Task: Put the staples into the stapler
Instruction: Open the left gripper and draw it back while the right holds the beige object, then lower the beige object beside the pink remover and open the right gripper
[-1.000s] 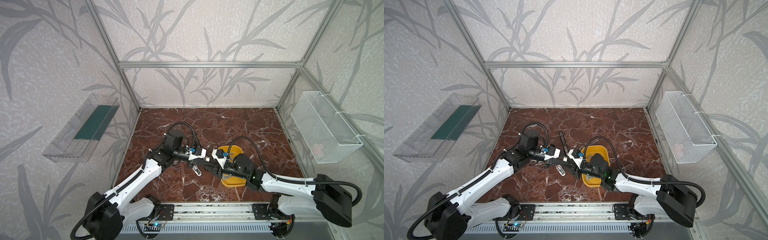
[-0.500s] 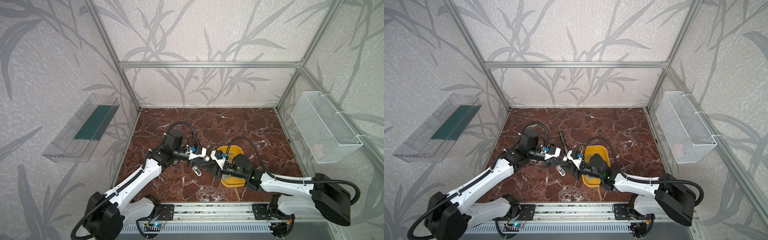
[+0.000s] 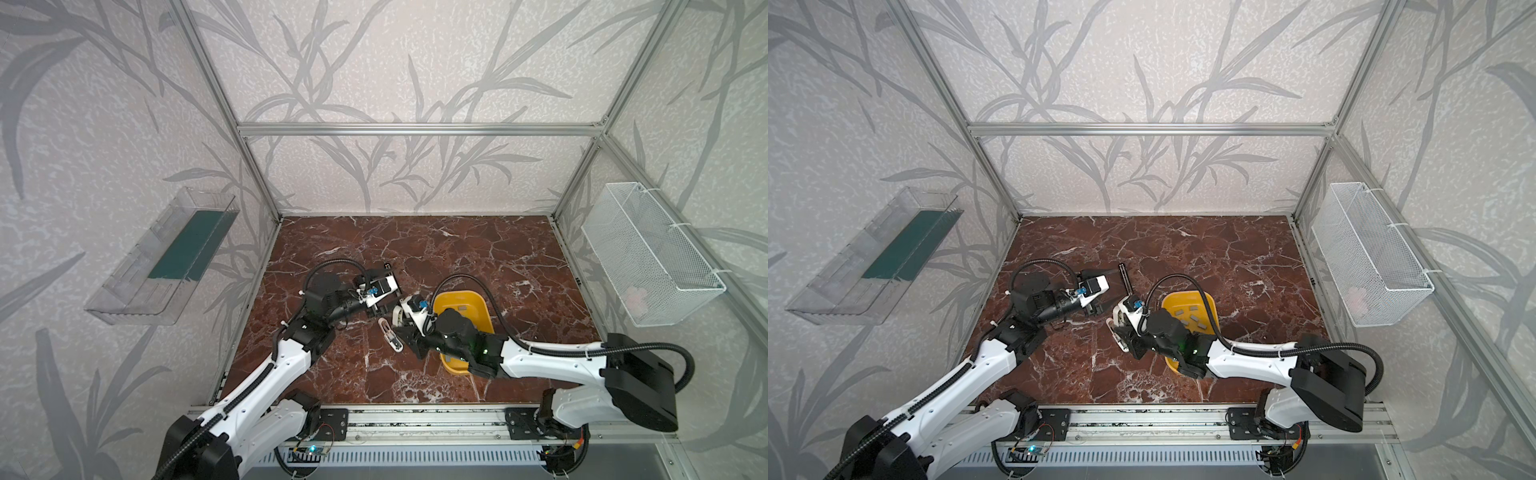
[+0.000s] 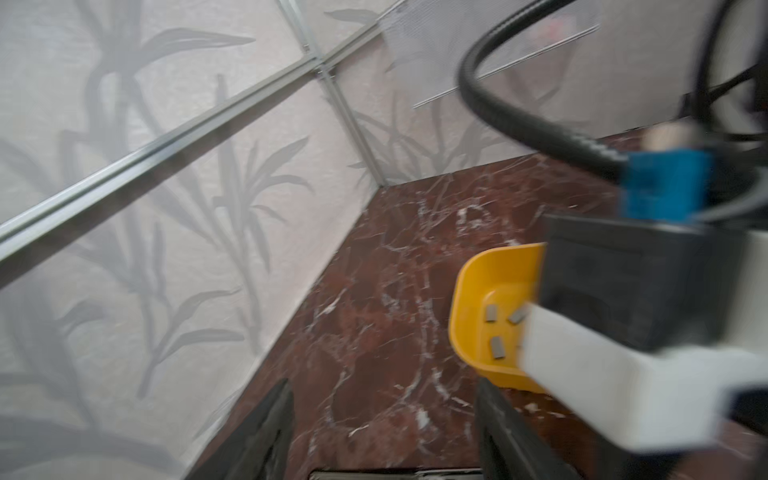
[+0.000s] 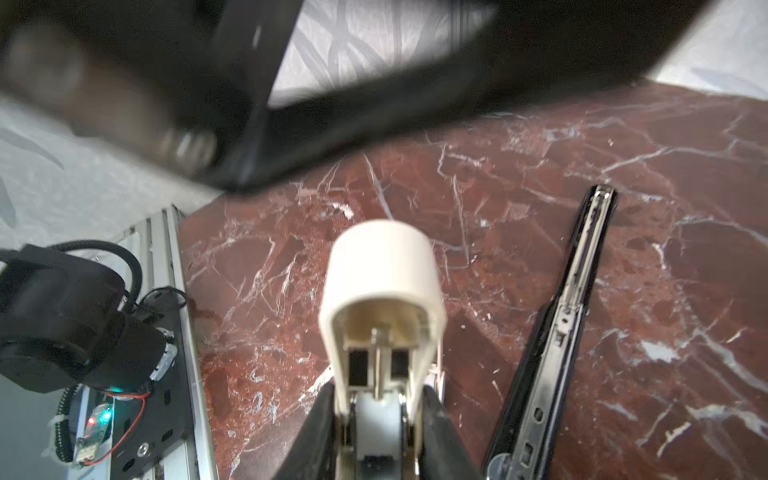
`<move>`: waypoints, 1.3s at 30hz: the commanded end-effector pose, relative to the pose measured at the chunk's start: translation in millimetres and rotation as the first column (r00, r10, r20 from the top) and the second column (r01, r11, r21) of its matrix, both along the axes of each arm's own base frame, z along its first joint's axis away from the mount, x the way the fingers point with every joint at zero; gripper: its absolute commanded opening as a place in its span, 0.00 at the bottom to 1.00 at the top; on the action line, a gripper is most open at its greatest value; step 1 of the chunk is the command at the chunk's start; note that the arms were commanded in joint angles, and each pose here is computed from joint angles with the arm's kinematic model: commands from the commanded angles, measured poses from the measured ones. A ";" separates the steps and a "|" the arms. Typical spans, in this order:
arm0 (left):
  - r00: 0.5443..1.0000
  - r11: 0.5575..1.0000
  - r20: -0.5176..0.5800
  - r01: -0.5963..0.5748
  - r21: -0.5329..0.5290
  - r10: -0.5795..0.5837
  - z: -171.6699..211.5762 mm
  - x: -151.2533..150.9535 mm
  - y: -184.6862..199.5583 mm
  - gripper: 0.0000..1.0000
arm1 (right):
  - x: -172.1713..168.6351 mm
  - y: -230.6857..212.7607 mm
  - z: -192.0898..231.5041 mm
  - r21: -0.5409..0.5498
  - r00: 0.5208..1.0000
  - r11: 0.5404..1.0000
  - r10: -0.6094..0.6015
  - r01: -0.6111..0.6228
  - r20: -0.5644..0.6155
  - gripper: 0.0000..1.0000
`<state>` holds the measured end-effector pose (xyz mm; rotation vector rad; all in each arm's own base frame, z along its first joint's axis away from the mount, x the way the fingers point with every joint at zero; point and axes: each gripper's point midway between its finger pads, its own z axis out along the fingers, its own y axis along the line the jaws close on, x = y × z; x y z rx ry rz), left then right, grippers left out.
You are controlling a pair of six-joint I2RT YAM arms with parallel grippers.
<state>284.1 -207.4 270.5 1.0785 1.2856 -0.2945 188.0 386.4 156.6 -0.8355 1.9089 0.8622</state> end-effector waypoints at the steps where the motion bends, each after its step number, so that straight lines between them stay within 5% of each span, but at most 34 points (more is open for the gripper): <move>1: 0.917 0.921 0.112 -0.371 -0.119 0.383 34.5 44.8 62.4 0.70 | -5.7 12.4 -9.9 -0.045 0.998 0.998 -0.050 0.048 -0.033 0.03; 11: 0.712 0.713 0.057 -0.689 -0.132 0.699 26.1 77.0 143.4 0.70 | -14.8 36.3 -60.3 -0.162 0.978 0.979 -0.145 0.120 -0.147 0.00; 19: 0.784 0.785 0.050 -0.614 -0.085 0.618 23.0 77.0 128.8 0.65 | -20.1 62.7 -108.1 -0.291 0.957 0.949 -0.190 0.122 -0.220 0.00; 29: 0.803 0.804 0.042 -0.592 -0.063 0.595 20.3 77.3 123.7 0.64 | -15.1 56.5 -133.4 -0.446 0.948 0.883 -0.254 0.147 -0.191 0.00; 39: 0.823 0.824 0.042 -0.563 -0.059 0.566 20.0 76.0 117.8 0.63 | -7.3 43.0 -133.5 -0.473 0.940 0.857 -0.308 0.205 -0.150 0.15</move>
